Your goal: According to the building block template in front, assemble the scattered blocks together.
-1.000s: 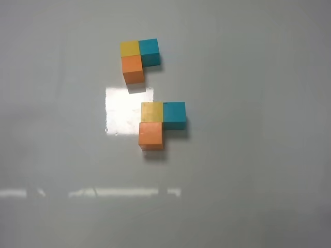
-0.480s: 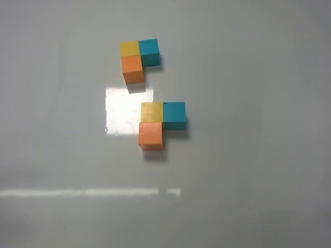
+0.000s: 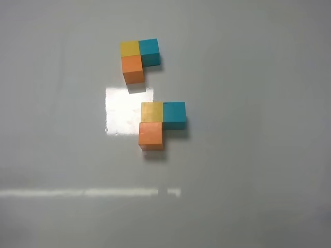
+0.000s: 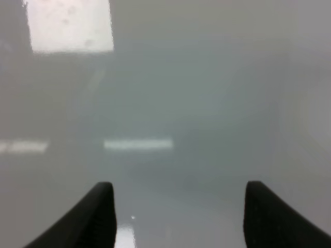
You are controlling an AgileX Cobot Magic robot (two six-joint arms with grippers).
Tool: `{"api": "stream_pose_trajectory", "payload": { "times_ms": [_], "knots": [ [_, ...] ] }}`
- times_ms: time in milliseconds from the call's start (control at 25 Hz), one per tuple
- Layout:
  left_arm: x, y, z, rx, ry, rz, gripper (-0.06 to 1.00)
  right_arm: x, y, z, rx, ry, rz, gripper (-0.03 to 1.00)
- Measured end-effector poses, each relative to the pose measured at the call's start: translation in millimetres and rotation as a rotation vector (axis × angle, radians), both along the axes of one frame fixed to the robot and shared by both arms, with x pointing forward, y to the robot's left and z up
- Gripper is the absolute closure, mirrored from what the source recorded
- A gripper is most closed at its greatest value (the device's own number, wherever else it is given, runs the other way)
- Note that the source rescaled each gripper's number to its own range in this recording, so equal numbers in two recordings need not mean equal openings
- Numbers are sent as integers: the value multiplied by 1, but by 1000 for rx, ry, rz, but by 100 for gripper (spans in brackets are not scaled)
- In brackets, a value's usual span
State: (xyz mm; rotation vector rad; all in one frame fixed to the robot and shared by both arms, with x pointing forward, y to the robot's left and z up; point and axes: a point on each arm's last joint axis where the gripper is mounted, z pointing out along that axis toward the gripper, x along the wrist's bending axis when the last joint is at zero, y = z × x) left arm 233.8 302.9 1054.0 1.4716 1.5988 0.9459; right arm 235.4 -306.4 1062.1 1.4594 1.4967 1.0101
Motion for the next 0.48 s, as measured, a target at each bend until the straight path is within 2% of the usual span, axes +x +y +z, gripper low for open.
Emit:
{"api": "stream_pose_trajectory", "payload": {
  "times_ms": [160,480],
  "knots": [
    [0,0,0,3,-1,80,79,0,0,0,0,0,0,58],
    [0,0,0,2,-1,91,79,0,0,0,4,0,3,58]
  ]
}}
